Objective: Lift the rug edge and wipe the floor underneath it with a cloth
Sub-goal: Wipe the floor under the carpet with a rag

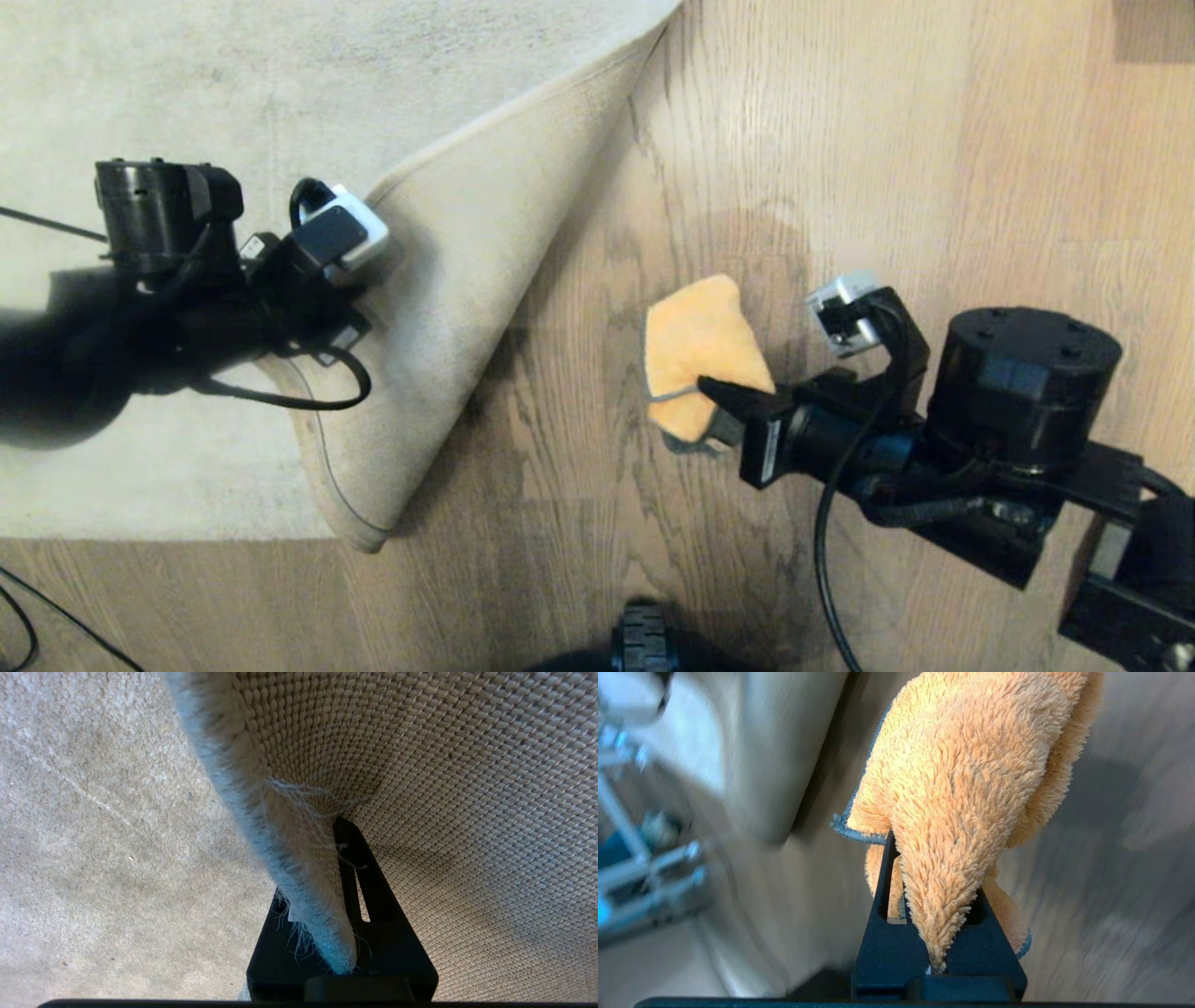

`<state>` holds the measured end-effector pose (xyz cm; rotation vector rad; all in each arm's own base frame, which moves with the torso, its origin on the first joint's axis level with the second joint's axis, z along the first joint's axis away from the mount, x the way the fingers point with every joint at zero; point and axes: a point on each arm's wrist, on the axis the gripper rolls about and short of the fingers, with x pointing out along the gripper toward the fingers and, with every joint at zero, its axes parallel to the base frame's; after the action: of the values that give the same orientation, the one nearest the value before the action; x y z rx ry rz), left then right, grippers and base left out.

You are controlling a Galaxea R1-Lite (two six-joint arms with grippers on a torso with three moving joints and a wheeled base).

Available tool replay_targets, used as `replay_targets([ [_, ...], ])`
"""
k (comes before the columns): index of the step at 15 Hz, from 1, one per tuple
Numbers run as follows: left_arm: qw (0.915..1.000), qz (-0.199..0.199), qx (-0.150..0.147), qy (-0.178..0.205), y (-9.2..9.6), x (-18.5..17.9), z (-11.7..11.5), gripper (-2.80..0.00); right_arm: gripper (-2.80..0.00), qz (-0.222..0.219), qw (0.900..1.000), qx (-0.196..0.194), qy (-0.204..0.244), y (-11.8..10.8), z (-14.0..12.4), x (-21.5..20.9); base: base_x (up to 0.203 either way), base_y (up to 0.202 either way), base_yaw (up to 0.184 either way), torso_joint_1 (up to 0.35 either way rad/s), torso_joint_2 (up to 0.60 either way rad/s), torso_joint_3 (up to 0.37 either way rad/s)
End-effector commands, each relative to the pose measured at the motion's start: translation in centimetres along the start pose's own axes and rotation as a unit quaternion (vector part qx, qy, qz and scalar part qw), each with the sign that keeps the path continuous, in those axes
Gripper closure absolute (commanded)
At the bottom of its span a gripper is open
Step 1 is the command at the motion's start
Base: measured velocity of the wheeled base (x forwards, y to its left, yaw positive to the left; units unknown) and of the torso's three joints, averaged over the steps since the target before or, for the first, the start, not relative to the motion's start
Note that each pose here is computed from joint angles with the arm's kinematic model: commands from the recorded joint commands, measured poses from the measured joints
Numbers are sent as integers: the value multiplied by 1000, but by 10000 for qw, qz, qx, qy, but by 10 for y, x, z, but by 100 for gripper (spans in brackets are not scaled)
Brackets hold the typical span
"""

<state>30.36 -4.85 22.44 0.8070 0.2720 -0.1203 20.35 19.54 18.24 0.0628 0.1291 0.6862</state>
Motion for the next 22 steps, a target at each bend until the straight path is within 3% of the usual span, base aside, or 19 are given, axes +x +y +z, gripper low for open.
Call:
replay_targets([
  [1, 10000, -11, 35, -14, -1, 0, 1, 0, 0, 204, 9993, -56, 316, 11, -18, -4, 0, 0, 0, 0, 0, 0],
  [4, 9999, -61, 66, -57, -5, 0, 4, 0, 0, 389, 9961, -133, 780, 24, -45, 20, 0, 0, 0, 0, 0, 0],
  [7, 9999, -77, 64, -29, -6, 2, 3, 0, 0, 473, 9953, -114, 834, 34, -64, 60, 0, 0, 0, 0, 0, 0],
  [11, 9999, -98, 67, 14, -7, 5, 1, 0, 0, 566, 9973, -28, 461, 45, -90, 115, 0, 0, 0, 0, 0, 0],
  [14, 9999, -99, 57, 20, -8, 6, 1, 0, 0, 552, 9984, 45, -62, 47, -81, 149, 0, 0, 0, 0, 0, 0],
  [16, 9999, -37, 45, 104, -7, 7, 0, 0, 0, 400, 9985, 83, -375, 35, -68, 167, 0, 0, 0, 0, 0, 0],
  [22, 9999, -20, 32, 94, -6, 6, 0, 0, 0, -343, 9960, 28, -827, -30, -18, 181, 0, 0, 0, 0, 0, 0],
])
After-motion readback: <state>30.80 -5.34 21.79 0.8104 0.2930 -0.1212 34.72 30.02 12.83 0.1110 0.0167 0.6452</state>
